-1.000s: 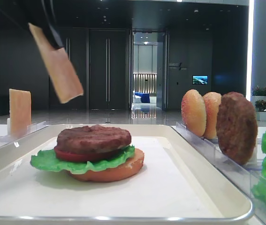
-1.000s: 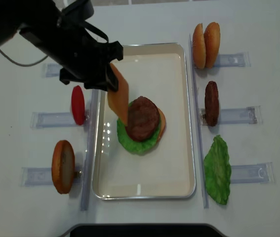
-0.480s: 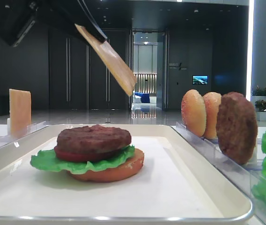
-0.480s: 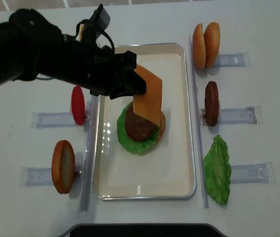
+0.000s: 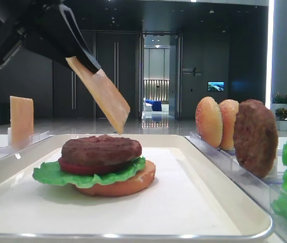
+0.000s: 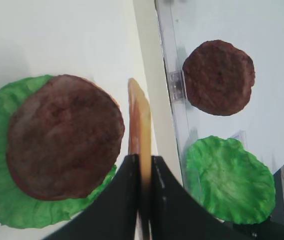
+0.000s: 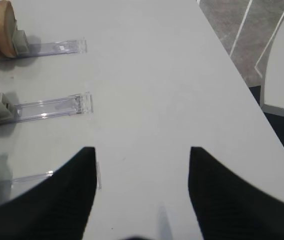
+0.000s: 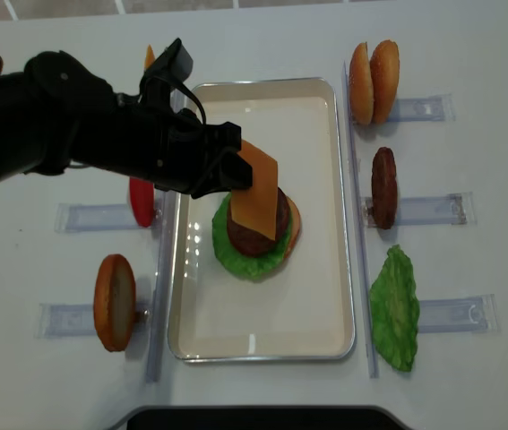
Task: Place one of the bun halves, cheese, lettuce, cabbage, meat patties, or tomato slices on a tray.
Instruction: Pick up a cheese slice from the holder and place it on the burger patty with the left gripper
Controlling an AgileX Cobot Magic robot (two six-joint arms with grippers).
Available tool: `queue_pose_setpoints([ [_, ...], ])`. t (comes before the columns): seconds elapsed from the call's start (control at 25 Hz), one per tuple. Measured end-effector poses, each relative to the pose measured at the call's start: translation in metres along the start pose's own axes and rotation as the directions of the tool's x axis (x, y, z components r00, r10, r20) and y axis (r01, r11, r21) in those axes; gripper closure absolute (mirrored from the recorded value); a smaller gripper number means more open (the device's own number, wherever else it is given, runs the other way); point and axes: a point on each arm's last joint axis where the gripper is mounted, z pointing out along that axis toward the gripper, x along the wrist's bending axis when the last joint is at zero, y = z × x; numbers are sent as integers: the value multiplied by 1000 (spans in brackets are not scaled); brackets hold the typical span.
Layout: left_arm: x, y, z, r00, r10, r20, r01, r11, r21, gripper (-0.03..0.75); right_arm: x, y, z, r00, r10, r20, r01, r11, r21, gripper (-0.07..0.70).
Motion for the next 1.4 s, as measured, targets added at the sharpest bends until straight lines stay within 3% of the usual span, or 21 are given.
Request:
queue_pose_setpoints([
  [0.32, 13, -2, 17, 999, -20, -36, 22, 998, 51, 690, 0, 0, 0, 1000, 0, 0, 0, 1000, 0, 240],
  [0.72, 17, 0, 21, 998, -17, -60, 19, 999, 36, 662, 0, 0, 0, 1000, 0, 0, 0, 1000, 0, 240],
  [0.92, 20, 3, 19, 997, -26, -68, 27, 999, 19, 483, 0, 0, 0, 1000, 0, 0, 0, 1000, 0, 240],
  [1.12, 34, 9, 10, 995, -69, -72, 70, 997, 20, 295, 0, 0, 0, 1000, 0, 0, 0, 1000, 0, 240],
  [1.4, 45, 12, 2, 992, -107, -66, 110, 993, 40, 205, 0, 0, 0, 1000, 0, 0, 0, 1000, 0, 240],
])
